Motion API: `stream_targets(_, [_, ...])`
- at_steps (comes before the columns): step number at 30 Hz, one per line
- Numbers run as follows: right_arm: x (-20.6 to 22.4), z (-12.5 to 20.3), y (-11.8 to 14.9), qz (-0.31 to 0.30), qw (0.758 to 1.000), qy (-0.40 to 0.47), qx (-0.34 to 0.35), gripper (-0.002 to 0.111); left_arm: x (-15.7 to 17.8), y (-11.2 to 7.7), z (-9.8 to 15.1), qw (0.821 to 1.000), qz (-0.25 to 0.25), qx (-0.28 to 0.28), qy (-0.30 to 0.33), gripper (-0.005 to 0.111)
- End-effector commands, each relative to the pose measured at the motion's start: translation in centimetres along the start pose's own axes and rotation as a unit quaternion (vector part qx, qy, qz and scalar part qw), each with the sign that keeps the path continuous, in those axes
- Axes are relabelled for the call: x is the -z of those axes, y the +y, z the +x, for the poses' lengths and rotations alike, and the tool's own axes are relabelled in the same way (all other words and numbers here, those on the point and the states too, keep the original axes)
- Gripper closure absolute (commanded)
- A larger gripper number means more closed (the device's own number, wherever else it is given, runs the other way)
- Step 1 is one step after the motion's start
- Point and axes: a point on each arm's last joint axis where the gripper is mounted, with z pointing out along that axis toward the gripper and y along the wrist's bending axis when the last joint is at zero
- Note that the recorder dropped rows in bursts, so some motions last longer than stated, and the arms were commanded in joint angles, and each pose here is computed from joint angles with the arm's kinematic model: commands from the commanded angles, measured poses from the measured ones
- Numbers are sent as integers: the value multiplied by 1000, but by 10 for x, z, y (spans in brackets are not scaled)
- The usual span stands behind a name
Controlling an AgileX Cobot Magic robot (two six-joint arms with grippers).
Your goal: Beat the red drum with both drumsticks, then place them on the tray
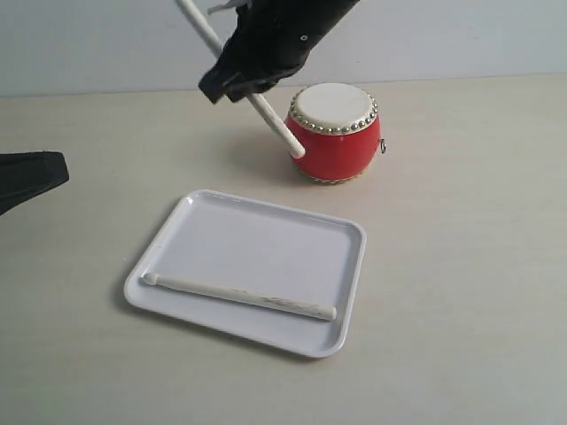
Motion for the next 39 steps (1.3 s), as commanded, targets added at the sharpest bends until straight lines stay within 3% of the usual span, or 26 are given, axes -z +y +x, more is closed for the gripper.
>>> stream_targets(1, [-18,16,12,25,984,142,100,108,4,-2,-5,1000,-16,-16,-19,107])
stream_targets(4, [-39,28,24,17,968,207,142,108,4,-1,-5,1000,-19,-15,-19,107])
stream_targets(11, [-74,37,56,-16,952,238,192,108,6,12,-7,995,-92,-6,-31,107])
stream_targets(15, [-91,44,59,-26,946,252,203,108,7,17,-7,992,-122,-3,-33,107])
stream_targets(34, [-124,64,61,-51,932,285,220,108,7,18,-7,992,-124,2,-32,107])
stream_targets(39, [-123,64,61,-53,930,291,219,98,7,18,-7,992,-123,3,-32,107])
